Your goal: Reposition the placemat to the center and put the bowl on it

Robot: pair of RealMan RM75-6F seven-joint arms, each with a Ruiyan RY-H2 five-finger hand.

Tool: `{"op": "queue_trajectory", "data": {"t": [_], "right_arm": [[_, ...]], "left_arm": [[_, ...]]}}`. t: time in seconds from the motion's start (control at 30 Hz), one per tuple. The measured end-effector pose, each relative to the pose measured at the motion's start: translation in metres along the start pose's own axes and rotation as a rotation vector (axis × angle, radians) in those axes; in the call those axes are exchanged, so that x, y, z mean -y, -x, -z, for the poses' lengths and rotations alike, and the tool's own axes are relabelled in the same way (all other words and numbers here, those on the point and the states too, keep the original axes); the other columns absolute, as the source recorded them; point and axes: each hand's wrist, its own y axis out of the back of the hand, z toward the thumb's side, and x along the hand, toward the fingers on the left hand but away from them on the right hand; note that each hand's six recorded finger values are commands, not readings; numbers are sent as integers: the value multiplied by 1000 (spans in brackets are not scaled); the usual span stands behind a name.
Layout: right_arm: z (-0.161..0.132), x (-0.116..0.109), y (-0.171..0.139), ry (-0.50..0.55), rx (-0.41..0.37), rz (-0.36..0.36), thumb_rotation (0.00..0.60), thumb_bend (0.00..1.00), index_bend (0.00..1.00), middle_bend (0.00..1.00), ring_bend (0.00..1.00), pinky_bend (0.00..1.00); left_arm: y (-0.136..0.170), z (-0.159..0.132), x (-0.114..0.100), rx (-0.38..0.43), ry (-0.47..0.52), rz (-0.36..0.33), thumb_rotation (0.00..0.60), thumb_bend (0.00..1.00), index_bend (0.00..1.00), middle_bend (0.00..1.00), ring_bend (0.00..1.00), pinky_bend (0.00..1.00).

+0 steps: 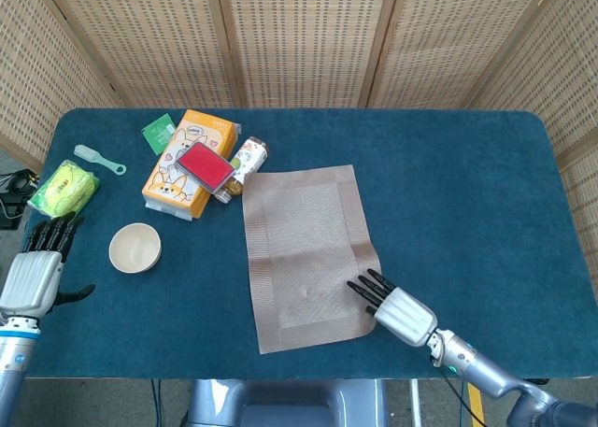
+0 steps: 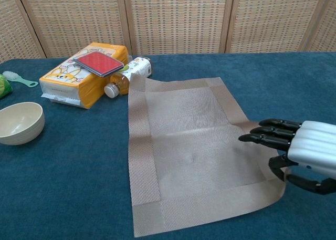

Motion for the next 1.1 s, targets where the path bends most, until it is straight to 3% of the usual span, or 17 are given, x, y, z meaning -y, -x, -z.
{"op": "queue_trajectory", "data": {"t": [0.27,0.5,0.87,1.03,1.07,1.1], "right_arm": [[54,6,-43,-162,84,-68,600,695,648,0,0,0],[106,1,-56,-348,152,-122,600,694,647,0,0,0],[185,-15,-22,-819,141,-197,600,675,639,0,0,0],[197,-24,9,-942,115,-187,600,654,631,0,0,0],[198,-25,16,-967,109,-184,600,640,607,0,0,0],[199,-26,21,-984,106,-182,600,600,500,0,0,0]], "left_arm": [[0,-4,4,25,-18,11,600,0,0,0,0,0],[-1,-5,5,17,-31,3,600,0,0,0,0,0],[-2,-4,7,10,-32,9,600,0,0,0,0,0],[-4,-1,8,2,-33,15,600,0,0,0,0,0],[-4,-1,9,1,-33,16,600,0,0,0,0,0],[-5,-1,9,0,-33,17,600,0,0,0,0,0]]}}
